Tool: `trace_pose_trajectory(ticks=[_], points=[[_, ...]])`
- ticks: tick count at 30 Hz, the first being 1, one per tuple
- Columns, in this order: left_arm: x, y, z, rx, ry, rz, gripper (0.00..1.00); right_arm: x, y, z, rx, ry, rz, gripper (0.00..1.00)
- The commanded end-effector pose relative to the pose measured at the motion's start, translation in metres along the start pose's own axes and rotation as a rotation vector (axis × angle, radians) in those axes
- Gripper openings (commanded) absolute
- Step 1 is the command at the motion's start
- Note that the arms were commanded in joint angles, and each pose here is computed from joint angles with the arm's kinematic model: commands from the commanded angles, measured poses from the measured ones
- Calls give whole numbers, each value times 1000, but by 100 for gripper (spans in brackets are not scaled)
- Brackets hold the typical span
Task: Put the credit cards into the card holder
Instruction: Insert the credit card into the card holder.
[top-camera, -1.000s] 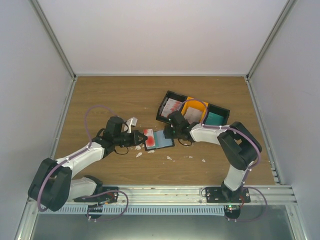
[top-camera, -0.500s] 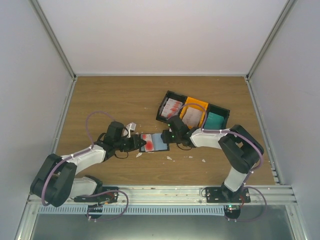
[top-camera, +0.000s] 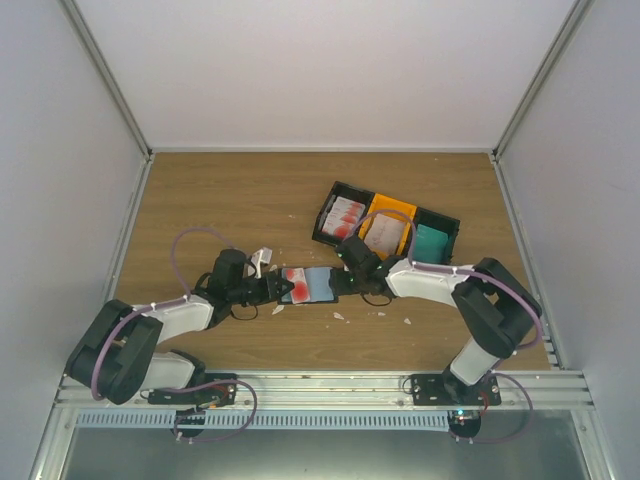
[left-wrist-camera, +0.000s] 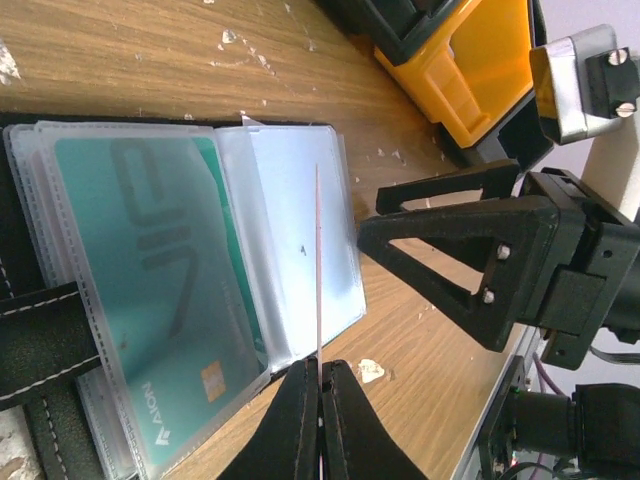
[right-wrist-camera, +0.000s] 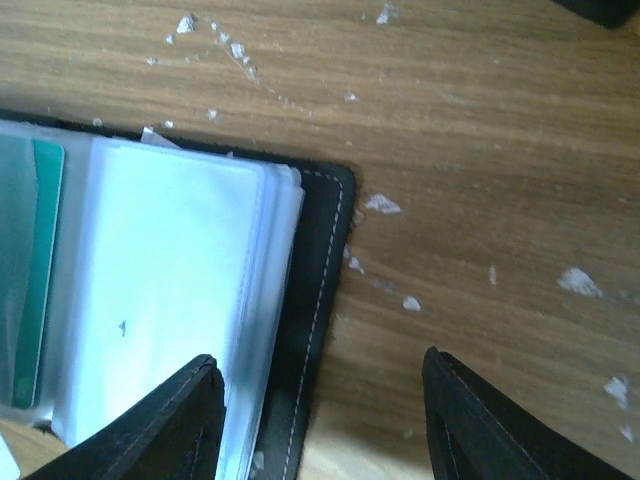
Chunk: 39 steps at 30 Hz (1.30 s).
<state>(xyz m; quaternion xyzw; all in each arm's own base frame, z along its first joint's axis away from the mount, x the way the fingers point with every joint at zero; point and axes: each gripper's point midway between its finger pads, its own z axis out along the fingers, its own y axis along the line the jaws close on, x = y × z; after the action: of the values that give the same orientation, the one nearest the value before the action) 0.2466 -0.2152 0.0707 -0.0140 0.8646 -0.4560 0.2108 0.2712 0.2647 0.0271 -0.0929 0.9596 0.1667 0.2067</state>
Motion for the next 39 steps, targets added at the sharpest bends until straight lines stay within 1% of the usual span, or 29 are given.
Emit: trace_pose_trajectory(ticks=[1, 5, 11, 16, 20, 25, 29, 32, 35, 39], points=[[-7, -11, -1, 49, -31, 85, 0, 1, 0, -15, 26, 4, -25, 56], [-9, -16, -4, 55, -38, 118, 0, -7, 10, -23, -3, -18, -22, 56], [-18, -18, -16, 24, -113, 152, 0, -11, 14, -29, -12, -39, 0, 56], [-16, -19, -22, 27, -138, 150, 0, -9, 18, -32, -25, -35, 1, 55], [-10, -14, -19, 27, -105, 130, 0, -4, 19, -26, -18, -2, 0, 48], [-2, -10, -11, 39, -48, 84, 0, 2, 18, -19, 4, 38, -9, 42], [1, -5, -5, 35, -25, 57, 0, 6, 24, -14, -17, 65, -30, 42], [0, -1, -4, 26, -34, 45, 0, 7, 28, -9, -16, 81, -50, 43], [-4, 4, -2, 2, -35, 38, 0, 10, 27, -3, 21, 96, -59, 43], [-12, 10, -4, -26, -22, 21, 0, 5, 14, -2, 121, 77, -57, 41]])
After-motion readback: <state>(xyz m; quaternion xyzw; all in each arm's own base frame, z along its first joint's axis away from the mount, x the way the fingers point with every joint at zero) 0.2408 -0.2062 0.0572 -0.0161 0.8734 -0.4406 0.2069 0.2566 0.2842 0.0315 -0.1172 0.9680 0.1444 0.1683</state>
